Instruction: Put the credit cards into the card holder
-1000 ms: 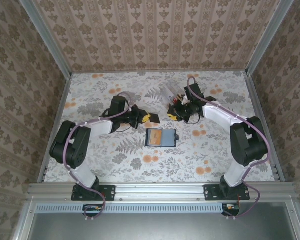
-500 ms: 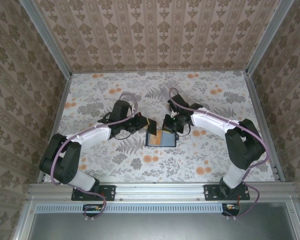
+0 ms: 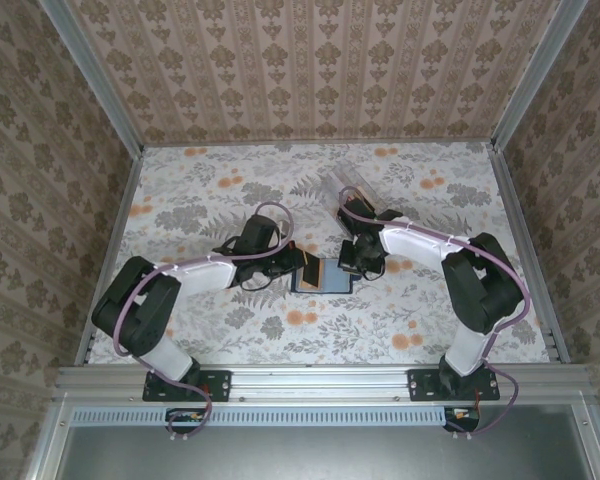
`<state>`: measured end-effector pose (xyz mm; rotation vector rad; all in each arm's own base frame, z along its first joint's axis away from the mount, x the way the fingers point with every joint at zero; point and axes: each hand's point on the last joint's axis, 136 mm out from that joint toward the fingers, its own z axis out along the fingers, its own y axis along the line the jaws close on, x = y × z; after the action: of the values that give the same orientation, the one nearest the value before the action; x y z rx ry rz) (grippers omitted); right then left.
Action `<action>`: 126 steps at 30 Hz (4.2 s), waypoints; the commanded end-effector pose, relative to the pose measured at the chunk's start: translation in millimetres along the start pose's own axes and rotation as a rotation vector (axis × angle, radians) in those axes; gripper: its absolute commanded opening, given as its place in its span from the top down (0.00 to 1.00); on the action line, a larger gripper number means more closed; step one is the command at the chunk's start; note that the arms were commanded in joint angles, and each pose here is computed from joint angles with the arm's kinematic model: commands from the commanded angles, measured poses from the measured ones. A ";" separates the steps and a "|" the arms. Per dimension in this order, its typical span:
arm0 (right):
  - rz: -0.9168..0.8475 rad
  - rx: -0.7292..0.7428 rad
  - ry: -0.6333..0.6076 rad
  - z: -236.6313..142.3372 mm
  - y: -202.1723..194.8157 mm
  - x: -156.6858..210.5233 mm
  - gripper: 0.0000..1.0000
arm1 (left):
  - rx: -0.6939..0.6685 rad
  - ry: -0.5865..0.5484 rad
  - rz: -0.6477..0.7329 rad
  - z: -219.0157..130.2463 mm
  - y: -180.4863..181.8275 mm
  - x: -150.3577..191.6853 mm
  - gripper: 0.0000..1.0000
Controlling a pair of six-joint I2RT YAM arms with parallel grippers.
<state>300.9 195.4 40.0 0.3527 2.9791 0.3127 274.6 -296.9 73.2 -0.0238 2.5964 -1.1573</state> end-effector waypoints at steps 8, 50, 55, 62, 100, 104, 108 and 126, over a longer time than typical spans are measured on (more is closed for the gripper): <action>0.005 0.154 0.037 21.5 -39.7 9.0 0.96 | 0.027 -0.011 0.047 10.5 -3.6 -2.6 1.00; 0.028 0.123 0.076 43.5 -43.8 20.7 0.99 | -0.054 -0.040 0.027 23.4 25.5 12.8 1.00; 0.027 0.116 0.078 43.6 -42.4 20.8 0.99 | -0.044 -0.019 0.028 31.0 26.8 17.2 1.00; 0.030 0.106 0.082 44.6 -40.6 21.3 0.99 | -0.038 0.017 0.069 37.9 17.1 21.6 1.00; 0.036 0.074 0.087 43.9 -34.3 23.1 0.98 | -0.127 0.100 0.111 48.2 6.0 34.0 0.74; 0.035 0.068 0.085 42.7 -32.7 22.5 0.98 | -0.145 0.107 0.139 46.4 1.5 33.9 0.68; 0.035 0.067 0.086 41.8 -32.9 22.7 0.98 | -0.147 0.116 0.171 47.1 -6.2 34.1 0.66; 0.049 0.028 0.091 38.5 -28.1 26.8 0.98 | -0.038 0.221 0.156 72.4 -36.3 44.1 0.60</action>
<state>294.1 180.9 14.5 0.4069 2.9946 0.2923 257.8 -363.1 39.5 0.2788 2.7431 -1.0038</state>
